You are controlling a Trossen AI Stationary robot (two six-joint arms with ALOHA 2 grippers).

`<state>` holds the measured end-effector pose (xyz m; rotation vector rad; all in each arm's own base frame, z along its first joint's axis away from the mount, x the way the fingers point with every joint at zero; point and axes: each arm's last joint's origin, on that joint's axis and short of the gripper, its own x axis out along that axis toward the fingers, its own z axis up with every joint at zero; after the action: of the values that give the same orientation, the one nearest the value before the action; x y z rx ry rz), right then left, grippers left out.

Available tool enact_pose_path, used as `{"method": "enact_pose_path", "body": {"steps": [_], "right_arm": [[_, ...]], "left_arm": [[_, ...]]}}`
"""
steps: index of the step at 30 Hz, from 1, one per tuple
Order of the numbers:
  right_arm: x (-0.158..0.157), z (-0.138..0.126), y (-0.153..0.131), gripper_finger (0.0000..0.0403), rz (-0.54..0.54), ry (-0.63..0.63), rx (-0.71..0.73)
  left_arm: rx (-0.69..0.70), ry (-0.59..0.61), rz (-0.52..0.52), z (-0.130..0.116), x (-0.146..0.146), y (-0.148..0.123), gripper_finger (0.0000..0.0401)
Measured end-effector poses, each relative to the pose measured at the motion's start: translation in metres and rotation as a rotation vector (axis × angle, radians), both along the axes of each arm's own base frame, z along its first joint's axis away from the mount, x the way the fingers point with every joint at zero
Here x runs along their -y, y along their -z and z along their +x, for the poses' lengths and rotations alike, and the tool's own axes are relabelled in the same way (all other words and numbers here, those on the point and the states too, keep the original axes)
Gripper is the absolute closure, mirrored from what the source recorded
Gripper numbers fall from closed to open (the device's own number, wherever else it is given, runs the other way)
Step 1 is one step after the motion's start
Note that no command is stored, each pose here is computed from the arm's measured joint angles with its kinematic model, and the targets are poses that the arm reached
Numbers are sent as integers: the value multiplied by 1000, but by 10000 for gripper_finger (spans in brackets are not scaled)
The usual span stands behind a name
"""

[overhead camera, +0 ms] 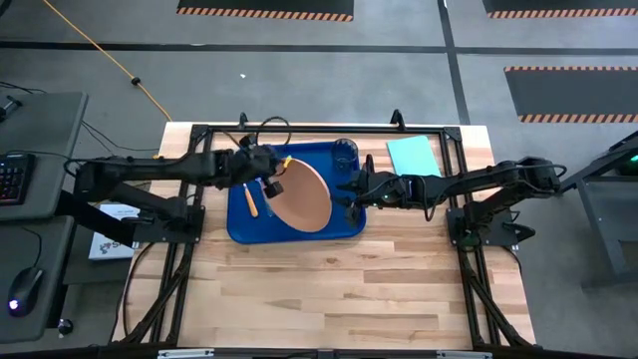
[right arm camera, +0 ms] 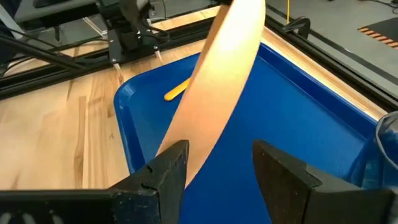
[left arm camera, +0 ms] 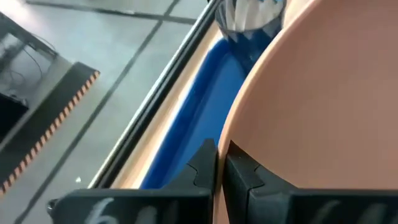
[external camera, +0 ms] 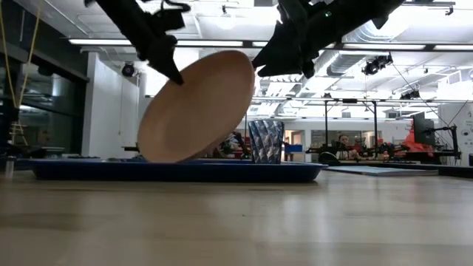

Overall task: Pick and place plate/cup/fork/spoon on tray
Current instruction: Put the orange plate to the right of the blue fork on the blue serving tray

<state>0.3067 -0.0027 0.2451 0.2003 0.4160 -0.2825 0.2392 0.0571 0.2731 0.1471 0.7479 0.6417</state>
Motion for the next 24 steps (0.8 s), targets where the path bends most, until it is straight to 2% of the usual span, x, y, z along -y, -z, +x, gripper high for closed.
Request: {"method": "enact_pose_path", "body": {"steps": [11, 24], "right_arm": [[-1, 1, -5, 229, 4, -15, 45], [-1, -8, -17, 229, -21, -23, 54]], "left_arm": [[-36, -76, -144, 10, -52, 29, 401], [-89, -53, -294, 13, -68, 53, 401]]}}
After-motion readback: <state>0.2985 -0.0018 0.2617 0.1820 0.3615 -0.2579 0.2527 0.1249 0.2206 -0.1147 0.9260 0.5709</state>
